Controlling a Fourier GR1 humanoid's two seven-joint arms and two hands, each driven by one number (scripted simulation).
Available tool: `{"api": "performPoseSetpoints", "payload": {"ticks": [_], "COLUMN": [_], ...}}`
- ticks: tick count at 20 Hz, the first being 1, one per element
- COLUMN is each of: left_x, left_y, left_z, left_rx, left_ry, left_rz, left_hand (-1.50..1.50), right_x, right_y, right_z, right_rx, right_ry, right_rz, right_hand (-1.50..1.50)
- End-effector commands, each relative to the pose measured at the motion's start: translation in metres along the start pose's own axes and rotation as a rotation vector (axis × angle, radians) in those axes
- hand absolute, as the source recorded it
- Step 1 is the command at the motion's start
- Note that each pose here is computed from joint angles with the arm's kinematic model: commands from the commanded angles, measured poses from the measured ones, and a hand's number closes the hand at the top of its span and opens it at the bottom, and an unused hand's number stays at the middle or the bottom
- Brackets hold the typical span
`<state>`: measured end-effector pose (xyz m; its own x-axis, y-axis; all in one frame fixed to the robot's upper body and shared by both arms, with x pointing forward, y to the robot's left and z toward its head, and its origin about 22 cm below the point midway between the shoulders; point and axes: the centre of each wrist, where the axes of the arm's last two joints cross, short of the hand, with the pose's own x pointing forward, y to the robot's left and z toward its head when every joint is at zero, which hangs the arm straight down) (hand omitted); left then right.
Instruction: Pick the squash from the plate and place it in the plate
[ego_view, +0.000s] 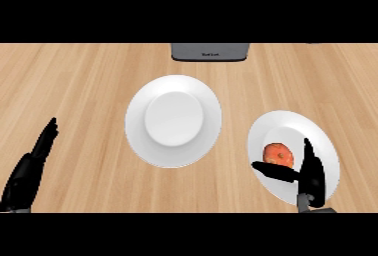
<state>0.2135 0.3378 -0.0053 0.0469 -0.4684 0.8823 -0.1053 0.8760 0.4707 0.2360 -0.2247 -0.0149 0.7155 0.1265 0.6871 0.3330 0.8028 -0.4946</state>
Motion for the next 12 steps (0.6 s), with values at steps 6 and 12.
{"api": "performPoseSetpoints", "payload": {"ticks": [6, 12], "left_x": [0.002, 0.014], "left_y": [0.011, -0.010], "left_z": [-0.012, -0.014], "left_rx": [-0.005, -0.069], "left_ry": [0.013, -0.060], "left_rz": [-0.008, 0.007], "left_hand": [0.00, 0.00], "right_x": [0.004, 0.056], "right_y": [0.010, -0.003], "right_z": [-0.009, -0.025], "right_rx": [-0.020, 0.094], "right_ry": [-0.078, -0.503], "right_rz": [-0.004, 0.436], "right_hand": [1.50, 1.50]}}
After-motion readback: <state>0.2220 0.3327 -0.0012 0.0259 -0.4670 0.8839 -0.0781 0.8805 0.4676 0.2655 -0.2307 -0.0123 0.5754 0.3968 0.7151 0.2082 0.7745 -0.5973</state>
